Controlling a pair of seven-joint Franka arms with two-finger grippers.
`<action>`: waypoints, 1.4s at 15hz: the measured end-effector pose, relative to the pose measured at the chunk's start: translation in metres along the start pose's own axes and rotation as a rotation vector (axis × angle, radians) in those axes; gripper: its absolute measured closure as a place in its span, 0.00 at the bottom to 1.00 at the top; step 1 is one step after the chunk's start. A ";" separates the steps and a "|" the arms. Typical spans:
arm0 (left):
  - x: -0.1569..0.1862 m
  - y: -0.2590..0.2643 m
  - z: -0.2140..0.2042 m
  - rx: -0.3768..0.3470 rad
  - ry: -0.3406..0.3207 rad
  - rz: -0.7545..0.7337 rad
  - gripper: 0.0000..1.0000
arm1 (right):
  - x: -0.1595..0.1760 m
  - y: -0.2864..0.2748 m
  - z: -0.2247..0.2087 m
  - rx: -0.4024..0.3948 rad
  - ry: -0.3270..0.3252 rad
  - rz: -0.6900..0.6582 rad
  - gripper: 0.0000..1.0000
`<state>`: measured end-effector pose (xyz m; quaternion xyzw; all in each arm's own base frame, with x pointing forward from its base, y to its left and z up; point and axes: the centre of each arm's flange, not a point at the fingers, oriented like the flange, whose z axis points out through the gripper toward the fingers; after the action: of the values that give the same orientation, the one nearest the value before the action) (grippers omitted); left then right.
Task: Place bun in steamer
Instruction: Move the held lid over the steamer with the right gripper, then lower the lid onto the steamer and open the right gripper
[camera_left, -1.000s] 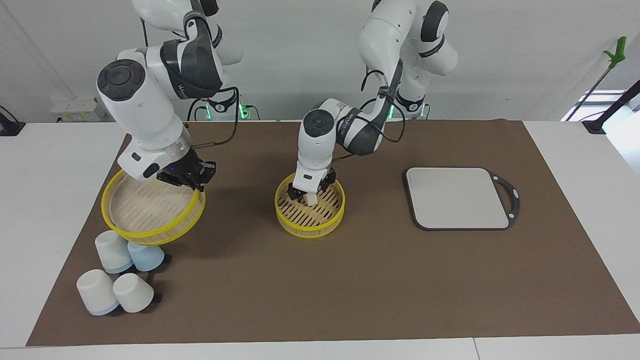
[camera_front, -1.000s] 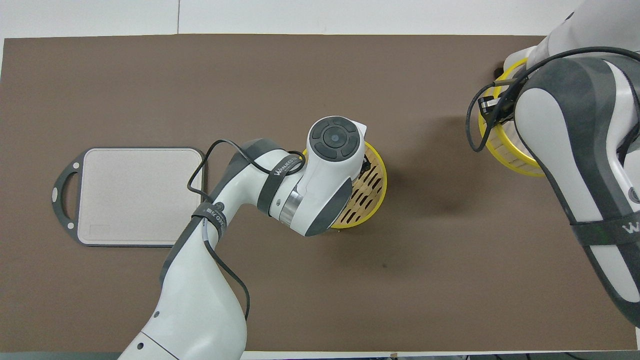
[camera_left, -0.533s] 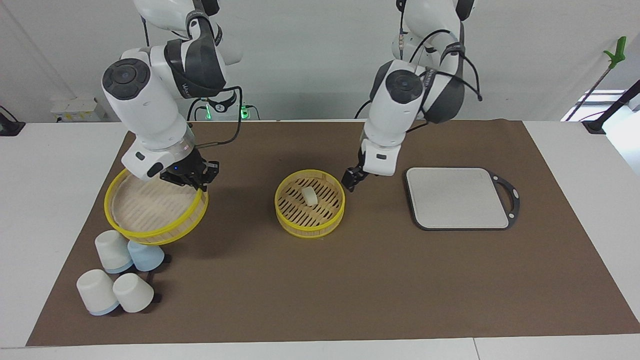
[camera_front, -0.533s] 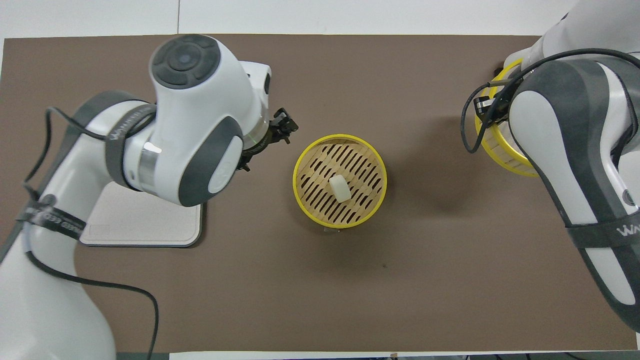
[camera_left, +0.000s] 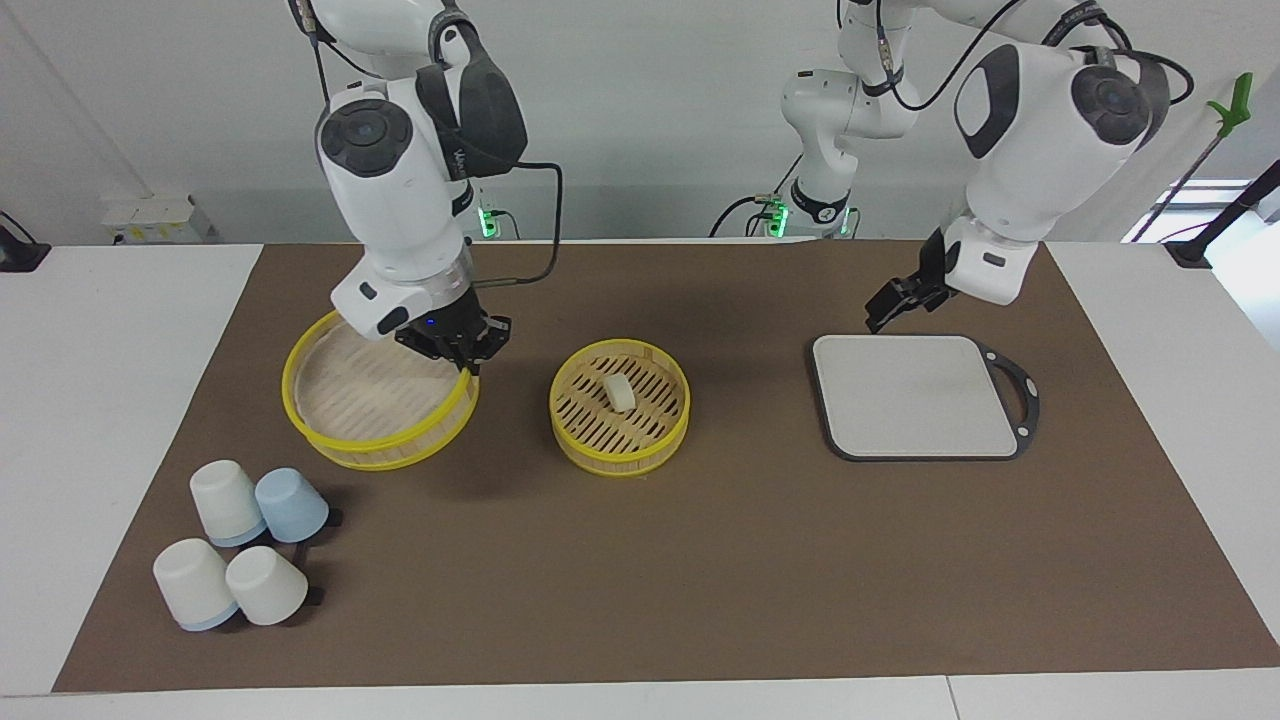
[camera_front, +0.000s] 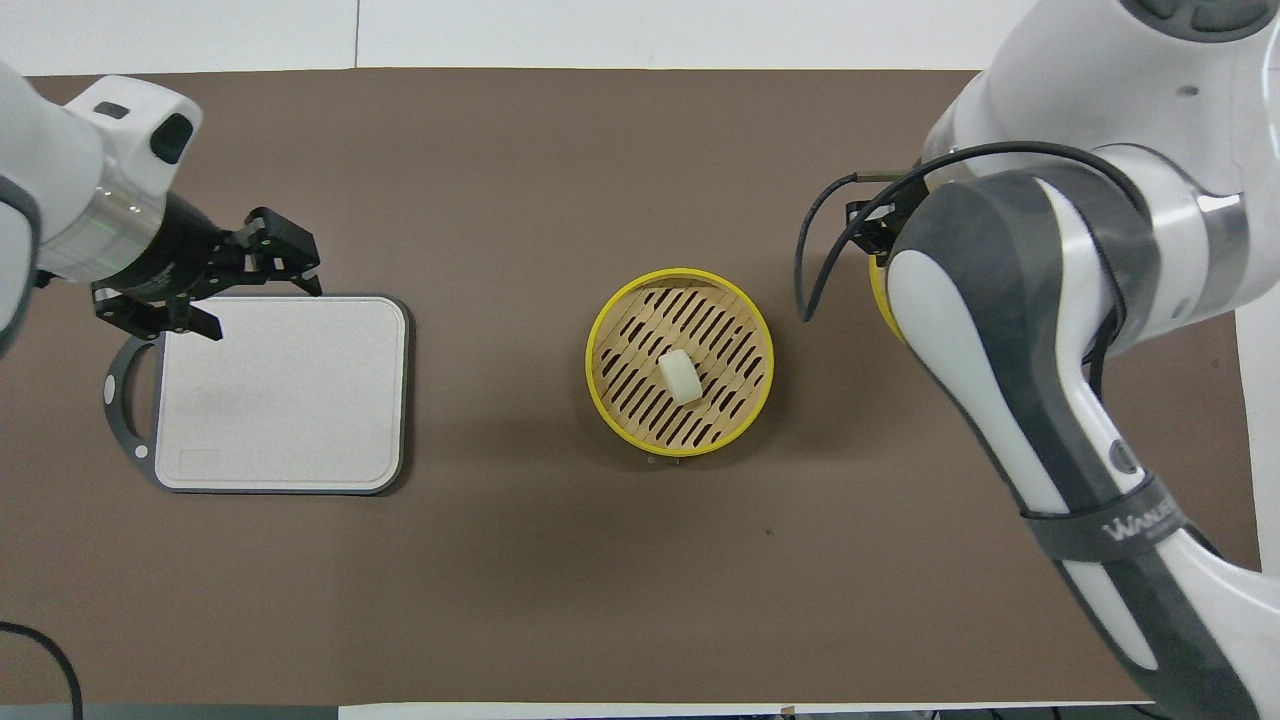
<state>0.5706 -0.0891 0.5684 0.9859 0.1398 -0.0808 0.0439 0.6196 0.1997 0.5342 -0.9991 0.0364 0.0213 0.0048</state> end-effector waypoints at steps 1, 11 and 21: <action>-0.004 -0.016 -0.006 -0.001 -0.009 0.034 0.00 | -0.008 -0.024 0.002 0.004 0.011 0.023 0.91; -0.011 -0.053 -0.004 0.033 -0.048 0.161 0.00 | -0.079 -0.229 0.114 0.043 0.052 0.186 0.91; -0.016 -0.043 -0.004 0.091 -0.030 0.198 0.00 | -0.076 -0.247 0.132 0.069 0.074 0.188 0.91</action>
<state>0.5443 -0.0520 0.5725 0.9946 0.0372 -0.0969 0.0089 0.5561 0.4530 0.4074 -0.9906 0.1307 -0.0163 0.0361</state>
